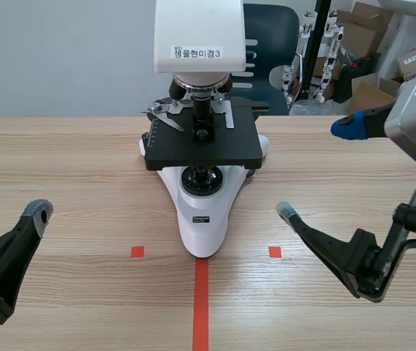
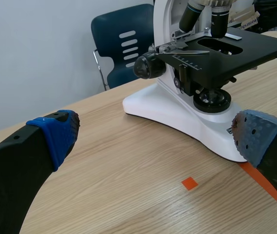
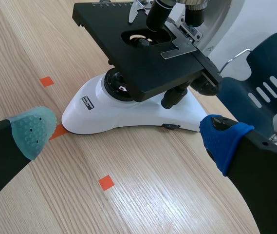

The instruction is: Point at the coarse focus knob

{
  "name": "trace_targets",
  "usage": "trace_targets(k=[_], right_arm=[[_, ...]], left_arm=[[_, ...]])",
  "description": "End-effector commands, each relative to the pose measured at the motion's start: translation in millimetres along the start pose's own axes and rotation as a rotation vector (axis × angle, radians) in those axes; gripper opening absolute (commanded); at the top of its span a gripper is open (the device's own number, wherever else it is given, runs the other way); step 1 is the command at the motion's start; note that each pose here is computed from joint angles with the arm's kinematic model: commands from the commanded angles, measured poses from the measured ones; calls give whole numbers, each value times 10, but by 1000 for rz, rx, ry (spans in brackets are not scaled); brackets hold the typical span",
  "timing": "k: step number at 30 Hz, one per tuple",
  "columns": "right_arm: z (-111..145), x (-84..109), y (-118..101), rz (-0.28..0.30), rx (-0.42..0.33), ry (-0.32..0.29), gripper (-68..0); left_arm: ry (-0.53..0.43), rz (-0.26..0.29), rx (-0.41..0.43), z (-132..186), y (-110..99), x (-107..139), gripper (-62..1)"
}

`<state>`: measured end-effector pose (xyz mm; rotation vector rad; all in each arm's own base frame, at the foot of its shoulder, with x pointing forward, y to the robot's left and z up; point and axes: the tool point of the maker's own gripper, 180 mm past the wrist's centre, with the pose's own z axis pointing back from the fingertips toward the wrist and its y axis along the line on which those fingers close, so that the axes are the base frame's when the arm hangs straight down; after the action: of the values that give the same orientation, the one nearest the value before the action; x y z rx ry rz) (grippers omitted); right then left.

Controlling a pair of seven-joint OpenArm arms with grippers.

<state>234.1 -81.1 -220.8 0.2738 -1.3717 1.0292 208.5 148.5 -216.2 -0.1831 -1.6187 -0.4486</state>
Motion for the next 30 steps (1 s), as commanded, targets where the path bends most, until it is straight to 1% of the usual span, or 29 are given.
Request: trace_targets(k=[1, 4, 24, 28, 30], right_arm=[[-13, 103, -6, 15, 10, -29, 4], [-12, 102, 41, 9, 36, -29, 4], [-13, 103, 41, 8, 35, -29, 4], [-13, 103, 41, 8, 35, -29, 4], [-13, 103, 41, 8, 35, -29, 4]], left_arm=[[-30, -2, 9, -13, 23, 77, 14], [-30, -2, 9, -13, 23, 77, 14], [-41, -4, 8, -13, 22, 97, 14], [-27, -45, -10, -15, -10, 73, 14], [-30, -52, -11, -19, -11, 78, 14]])
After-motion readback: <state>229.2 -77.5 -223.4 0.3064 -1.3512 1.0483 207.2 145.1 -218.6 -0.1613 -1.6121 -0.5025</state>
